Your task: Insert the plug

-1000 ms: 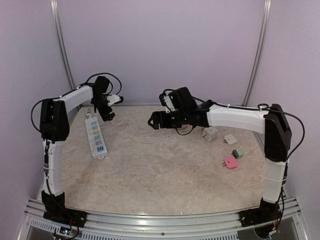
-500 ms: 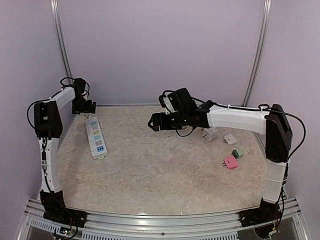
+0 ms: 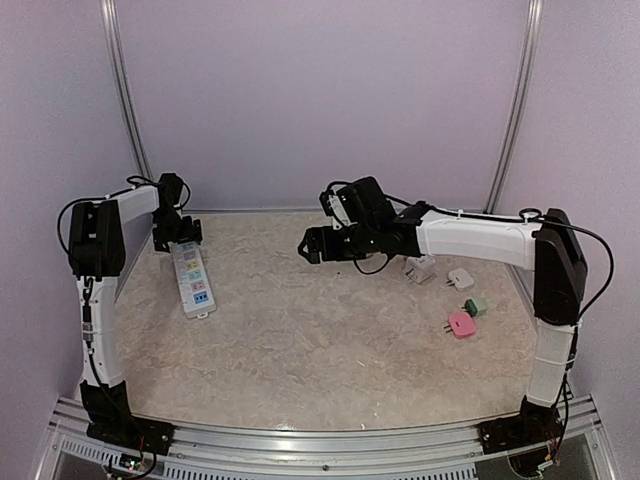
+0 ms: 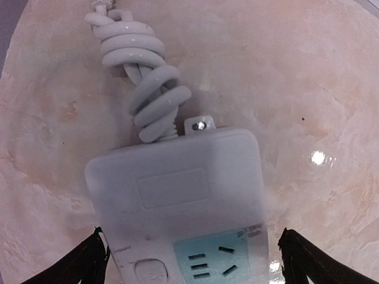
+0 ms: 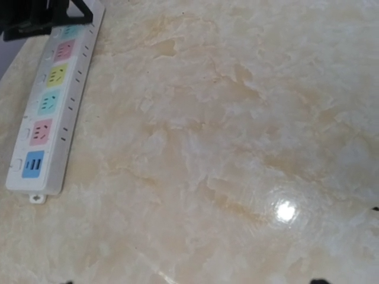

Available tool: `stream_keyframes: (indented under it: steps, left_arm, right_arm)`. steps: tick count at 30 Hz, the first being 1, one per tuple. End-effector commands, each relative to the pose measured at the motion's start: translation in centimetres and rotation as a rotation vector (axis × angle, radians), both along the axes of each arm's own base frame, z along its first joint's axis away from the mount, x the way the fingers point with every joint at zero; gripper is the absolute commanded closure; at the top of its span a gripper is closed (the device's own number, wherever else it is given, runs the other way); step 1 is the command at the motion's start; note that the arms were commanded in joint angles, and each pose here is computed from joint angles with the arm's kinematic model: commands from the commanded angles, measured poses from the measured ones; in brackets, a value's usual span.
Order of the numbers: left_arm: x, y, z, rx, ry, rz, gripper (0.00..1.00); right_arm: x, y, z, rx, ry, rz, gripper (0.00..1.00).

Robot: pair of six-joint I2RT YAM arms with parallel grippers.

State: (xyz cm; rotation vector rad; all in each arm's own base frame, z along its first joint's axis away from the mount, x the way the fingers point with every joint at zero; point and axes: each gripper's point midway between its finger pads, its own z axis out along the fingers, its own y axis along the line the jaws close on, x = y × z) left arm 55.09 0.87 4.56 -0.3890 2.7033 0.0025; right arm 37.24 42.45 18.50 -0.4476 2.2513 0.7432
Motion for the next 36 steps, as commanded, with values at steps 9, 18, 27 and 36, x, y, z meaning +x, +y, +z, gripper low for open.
stream_keyframes:
  steps: [9, 18, 27, 36]
  left_arm:
    - [-2.7, -4.5, -0.7, -0.009, 0.046, -0.050, 0.02]
    - [-8.4, -8.4, -3.5, 0.012, 0.148, -0.294, 0.25]
    - [-18.1, -13.5, -4.8, 0.029, 0.279, -0.776, 0.29]
    - [-26.6, -18.6, -5.3, 0.102, 0.355, -1.469, 0.29]
  right_arm:
    - [-1.4, -0.7, 1.1, -0.013, -0.014, 0.005, 0.15]
    - [-1.7, -1.7, 1.7, -0.012, -0.030, -0.018, 0.15]
    - [-3.6, -1.5, 0.2, -0.046, 0.009, 0.011, 0.15]
    - [-5.0, -3.0, 0.1, -0.054, 0.020, 0.005, 0.14]
